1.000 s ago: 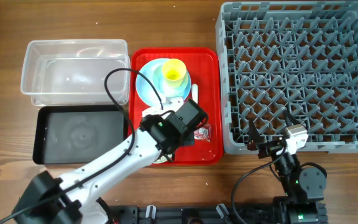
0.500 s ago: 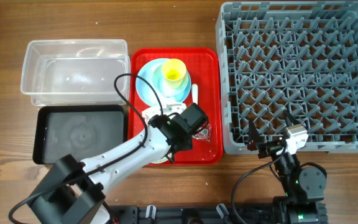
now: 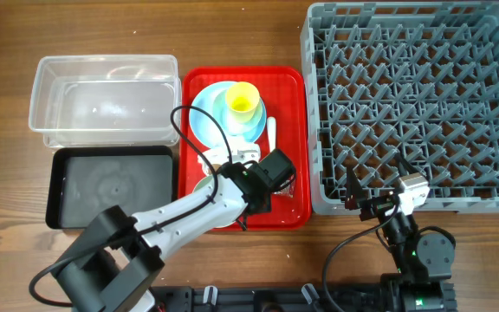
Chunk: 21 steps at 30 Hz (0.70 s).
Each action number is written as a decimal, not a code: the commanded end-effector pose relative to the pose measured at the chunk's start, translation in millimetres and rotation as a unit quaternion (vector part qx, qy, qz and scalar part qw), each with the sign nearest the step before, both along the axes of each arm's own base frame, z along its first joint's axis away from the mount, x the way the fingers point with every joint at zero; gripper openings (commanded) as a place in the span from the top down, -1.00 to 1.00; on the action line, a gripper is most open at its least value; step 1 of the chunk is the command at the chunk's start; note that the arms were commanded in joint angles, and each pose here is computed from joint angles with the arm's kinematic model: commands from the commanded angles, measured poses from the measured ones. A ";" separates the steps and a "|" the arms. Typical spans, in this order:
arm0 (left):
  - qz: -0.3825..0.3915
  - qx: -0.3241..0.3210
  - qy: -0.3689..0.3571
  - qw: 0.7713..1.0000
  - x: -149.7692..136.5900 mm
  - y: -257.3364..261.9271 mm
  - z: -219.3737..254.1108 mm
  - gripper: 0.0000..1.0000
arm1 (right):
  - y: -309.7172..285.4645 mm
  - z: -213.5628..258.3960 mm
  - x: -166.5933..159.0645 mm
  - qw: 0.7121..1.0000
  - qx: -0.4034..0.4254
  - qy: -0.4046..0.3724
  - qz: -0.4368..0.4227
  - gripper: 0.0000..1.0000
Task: Sort waste into correct bins and load items into the dishwasher rack
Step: 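Reach the left gripper to the green rice bowl and grasp its rim, then lift the green bowl and move it over the black tray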
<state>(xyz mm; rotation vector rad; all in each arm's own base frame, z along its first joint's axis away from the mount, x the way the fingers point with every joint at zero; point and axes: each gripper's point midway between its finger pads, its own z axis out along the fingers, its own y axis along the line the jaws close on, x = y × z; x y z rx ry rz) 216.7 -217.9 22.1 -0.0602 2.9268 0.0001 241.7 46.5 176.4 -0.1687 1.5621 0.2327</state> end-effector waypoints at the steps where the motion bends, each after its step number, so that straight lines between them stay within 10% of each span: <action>1: 0.006 0.009 -0.015 1.000 5.0 2.3 -2.7 0.67 | -1.7 1.5 0.2 1.000 0.006 -0.002 -0.005 -0.99; 21: -0.016 0.004 -0.033 0.999 7.5 3.1 13.7 0.92 | -1.7 1.5 0.2 1.000 0.007 -0.002 -0.005 -0.99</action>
